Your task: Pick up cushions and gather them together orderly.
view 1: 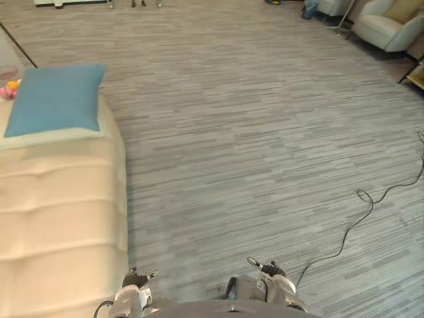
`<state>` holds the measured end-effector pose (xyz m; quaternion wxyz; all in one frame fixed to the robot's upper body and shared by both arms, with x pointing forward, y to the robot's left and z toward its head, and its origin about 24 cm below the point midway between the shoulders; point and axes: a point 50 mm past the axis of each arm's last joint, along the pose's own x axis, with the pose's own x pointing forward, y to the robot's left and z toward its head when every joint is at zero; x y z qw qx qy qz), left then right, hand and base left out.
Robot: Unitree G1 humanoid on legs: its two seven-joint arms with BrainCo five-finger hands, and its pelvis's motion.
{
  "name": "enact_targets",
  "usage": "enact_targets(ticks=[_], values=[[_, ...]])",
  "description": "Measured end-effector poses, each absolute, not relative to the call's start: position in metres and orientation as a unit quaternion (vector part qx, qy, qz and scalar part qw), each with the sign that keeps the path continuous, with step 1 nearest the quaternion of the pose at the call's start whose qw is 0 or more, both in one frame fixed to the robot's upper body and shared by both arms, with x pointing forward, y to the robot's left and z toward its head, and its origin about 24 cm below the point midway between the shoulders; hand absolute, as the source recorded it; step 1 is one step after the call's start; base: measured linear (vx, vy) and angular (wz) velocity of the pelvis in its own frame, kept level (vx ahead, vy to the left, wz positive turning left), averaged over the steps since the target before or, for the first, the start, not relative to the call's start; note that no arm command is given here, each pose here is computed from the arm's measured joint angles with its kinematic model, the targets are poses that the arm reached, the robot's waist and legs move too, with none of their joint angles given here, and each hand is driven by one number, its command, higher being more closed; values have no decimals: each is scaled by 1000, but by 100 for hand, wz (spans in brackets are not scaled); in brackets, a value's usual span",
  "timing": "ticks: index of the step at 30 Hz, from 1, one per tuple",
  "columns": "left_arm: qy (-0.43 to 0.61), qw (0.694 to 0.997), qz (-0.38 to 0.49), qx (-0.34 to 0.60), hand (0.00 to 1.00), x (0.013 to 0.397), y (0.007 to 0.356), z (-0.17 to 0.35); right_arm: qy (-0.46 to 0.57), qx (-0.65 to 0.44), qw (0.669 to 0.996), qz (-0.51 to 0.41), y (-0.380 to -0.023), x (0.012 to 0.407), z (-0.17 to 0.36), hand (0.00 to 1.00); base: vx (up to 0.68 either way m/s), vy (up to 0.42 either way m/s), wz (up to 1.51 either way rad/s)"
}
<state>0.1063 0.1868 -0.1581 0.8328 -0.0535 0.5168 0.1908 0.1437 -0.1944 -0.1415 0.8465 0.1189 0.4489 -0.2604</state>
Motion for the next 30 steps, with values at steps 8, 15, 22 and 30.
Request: enact_targets(ticks=[8, 15, 22, 30], values=[[520, 824, 210, -80, 0, 100, 181, -160, 456, 114, 837, -281, -214, 136, -143, 0, 399, -245, 26], [491, 840, 216, -82, 0, 113, 185, -153, 469, 106, 835, -267, -207, 131, -146, 0, 385, -86, 4], [476, 849, 214, -86, 0, 119, 182, -150, 475, 113, 833, -261, -198, 130, -148, 0, 402, 174, -7], [486, 846, 211, -60, 0, 115, 195, -151, 482, 114, 835, -242, -184, 135, -149, 0, 550, 266, -17]])
